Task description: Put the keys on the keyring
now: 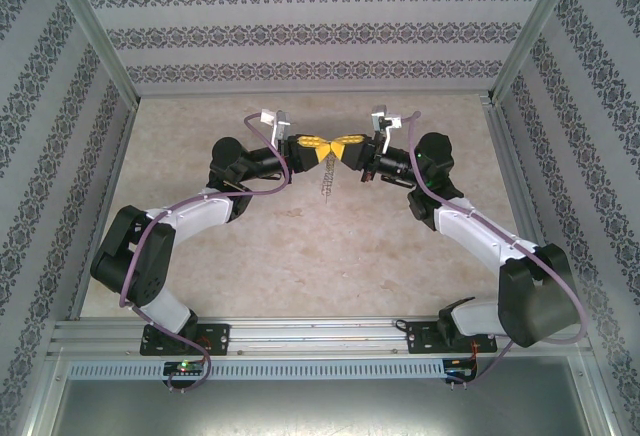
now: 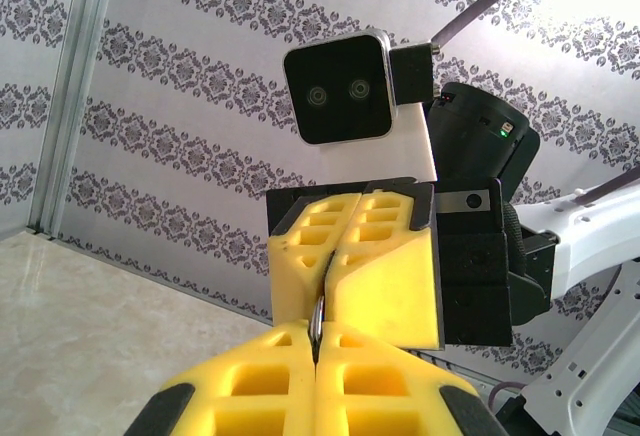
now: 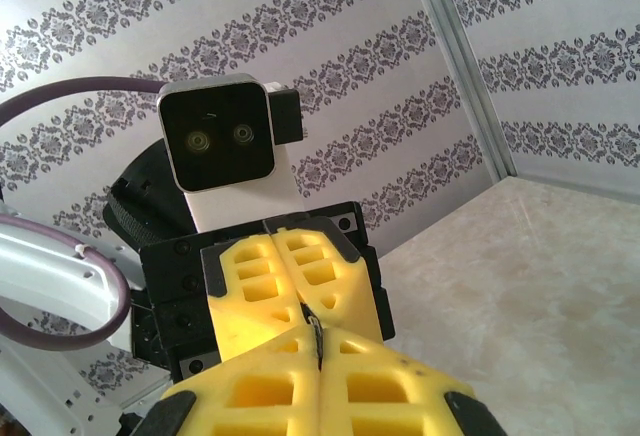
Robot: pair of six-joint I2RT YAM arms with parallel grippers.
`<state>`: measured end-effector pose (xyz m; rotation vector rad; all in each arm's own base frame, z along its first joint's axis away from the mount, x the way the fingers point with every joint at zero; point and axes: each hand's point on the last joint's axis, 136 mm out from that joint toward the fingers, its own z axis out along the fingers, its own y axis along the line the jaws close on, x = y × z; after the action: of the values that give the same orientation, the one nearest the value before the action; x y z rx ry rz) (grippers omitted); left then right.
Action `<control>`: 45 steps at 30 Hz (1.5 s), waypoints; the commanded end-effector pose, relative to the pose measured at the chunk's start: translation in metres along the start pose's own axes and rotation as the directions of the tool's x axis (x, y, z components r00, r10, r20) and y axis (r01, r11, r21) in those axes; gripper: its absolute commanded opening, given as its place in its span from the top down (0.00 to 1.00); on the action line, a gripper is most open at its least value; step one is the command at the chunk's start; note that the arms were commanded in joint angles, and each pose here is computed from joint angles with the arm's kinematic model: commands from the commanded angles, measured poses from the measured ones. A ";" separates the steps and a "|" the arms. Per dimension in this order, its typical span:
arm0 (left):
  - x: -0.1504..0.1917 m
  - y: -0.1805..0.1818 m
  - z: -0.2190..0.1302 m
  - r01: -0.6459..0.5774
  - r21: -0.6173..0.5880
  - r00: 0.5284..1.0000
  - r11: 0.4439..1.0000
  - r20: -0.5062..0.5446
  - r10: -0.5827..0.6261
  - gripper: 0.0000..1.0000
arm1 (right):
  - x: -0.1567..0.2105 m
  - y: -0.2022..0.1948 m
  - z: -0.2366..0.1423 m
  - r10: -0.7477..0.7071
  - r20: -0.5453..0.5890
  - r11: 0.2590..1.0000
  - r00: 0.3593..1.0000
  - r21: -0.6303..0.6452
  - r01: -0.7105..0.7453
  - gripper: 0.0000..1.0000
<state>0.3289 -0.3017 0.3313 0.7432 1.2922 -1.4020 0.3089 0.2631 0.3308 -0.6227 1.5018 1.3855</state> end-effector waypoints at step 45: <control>-0.001 -0.002 0.008 0.026 0.149 0.966 0.988 -0.259 0.014 0.57 | -0.004 0.007 -0.011 -0.183 -0.327 0.982 0.927 -0.028 0.184 1.00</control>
<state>0.3350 -0.3037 0.3285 0.9978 1.4357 -1.4338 0.3039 0.2490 0.3169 -0.9579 1.7317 1.1883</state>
